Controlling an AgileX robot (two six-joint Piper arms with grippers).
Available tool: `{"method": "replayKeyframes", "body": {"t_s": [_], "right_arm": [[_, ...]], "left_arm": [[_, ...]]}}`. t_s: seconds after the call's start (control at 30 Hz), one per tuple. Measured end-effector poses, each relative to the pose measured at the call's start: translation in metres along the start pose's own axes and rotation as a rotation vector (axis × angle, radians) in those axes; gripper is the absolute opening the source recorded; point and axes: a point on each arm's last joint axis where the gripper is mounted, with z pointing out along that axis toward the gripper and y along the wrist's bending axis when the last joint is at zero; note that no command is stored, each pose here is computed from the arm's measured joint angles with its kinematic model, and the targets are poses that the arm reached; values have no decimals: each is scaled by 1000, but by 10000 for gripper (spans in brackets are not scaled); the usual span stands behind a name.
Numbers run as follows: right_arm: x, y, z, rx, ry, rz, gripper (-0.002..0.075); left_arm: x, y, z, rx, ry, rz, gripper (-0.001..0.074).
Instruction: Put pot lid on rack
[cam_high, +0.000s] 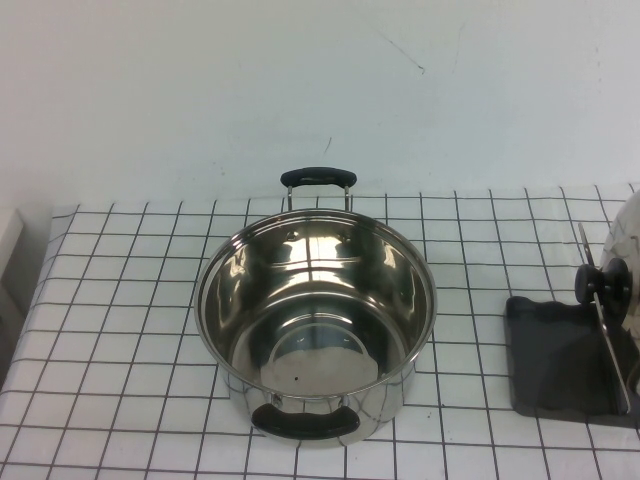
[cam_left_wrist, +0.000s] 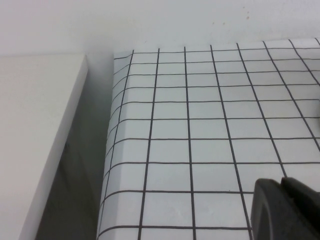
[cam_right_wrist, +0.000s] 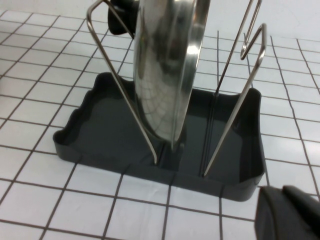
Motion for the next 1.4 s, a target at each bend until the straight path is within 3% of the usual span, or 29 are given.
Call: {"method": "replayKeyframes", "body": {"t_s": [1.4], "right_arm": [[0,-1,0,25,4,9,-2]], "left_arm": [[1,-1,0,14,11,-43,-2]]}}
